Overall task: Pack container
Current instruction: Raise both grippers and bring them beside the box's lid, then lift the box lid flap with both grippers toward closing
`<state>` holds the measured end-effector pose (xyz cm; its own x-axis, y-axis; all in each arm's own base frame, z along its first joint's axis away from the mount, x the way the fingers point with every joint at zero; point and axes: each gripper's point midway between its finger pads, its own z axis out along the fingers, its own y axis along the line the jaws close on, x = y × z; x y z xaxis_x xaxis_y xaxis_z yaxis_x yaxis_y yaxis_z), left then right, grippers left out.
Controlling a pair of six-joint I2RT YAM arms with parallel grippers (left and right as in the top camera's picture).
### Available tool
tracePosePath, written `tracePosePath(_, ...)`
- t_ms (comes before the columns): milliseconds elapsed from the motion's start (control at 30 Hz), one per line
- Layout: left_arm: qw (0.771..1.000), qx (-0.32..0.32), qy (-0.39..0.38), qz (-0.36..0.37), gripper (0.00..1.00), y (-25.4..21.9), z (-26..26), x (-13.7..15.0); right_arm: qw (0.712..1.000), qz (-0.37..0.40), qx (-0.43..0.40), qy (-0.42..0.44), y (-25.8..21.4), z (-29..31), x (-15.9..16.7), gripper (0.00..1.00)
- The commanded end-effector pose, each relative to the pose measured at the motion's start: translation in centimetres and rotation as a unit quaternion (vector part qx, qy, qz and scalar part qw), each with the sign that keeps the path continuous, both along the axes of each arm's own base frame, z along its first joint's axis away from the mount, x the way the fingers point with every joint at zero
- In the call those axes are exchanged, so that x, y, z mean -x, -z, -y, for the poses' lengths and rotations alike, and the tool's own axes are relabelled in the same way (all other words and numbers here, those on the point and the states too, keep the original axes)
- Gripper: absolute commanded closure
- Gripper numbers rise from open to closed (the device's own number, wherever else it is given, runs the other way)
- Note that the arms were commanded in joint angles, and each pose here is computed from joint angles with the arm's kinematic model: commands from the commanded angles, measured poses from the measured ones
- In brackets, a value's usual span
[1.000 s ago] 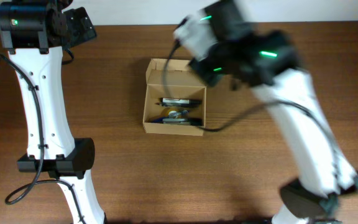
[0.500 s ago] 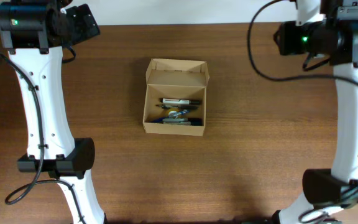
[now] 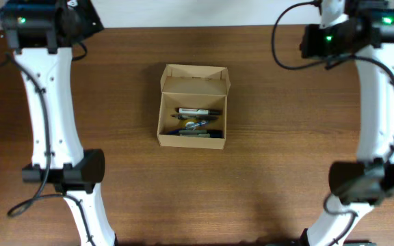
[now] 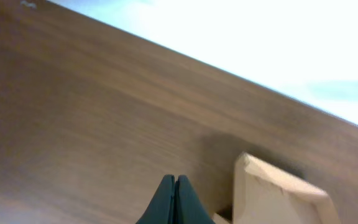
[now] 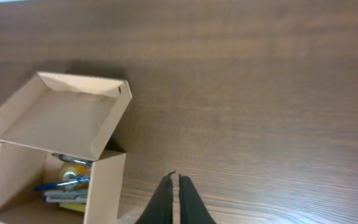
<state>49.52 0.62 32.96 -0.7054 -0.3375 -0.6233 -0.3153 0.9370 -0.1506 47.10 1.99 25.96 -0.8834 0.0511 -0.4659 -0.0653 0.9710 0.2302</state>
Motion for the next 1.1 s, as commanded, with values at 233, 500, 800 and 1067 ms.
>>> tracePosePath(233, 0.925, 0.287, 0.168, -0.182, 0.99, 18.1, 5.3, -3.4, 0.976, -0.146, -0.159, -0.023, 11.3, -4.6, -2.1, 0.96)
tracePosePath(500, 0.880, 0.367, 0.168, -0.252, 0.98, 26.1, 6.5, -3.0, 0.949, -0.222, -0.222, -0.025, 17.2, -6.8, -1.9, 0.96)
tracePosePath(800, 0.865, 0.366, 0.199, -0.278, 0.98, 29.0, 10.3, -2.5, 0.929, -0.264, -0.253, -0.055, 20.9, -10.9, -1.2, 0.96)
tracePosePath(1067, 0.864, 0.360, 0.199, -0.289, 0.98, 30.7, 11.0, -2.5, 0.908, -0.289, -0.294, -0.069, 23.8, -15.0, -1.1, 0.96)
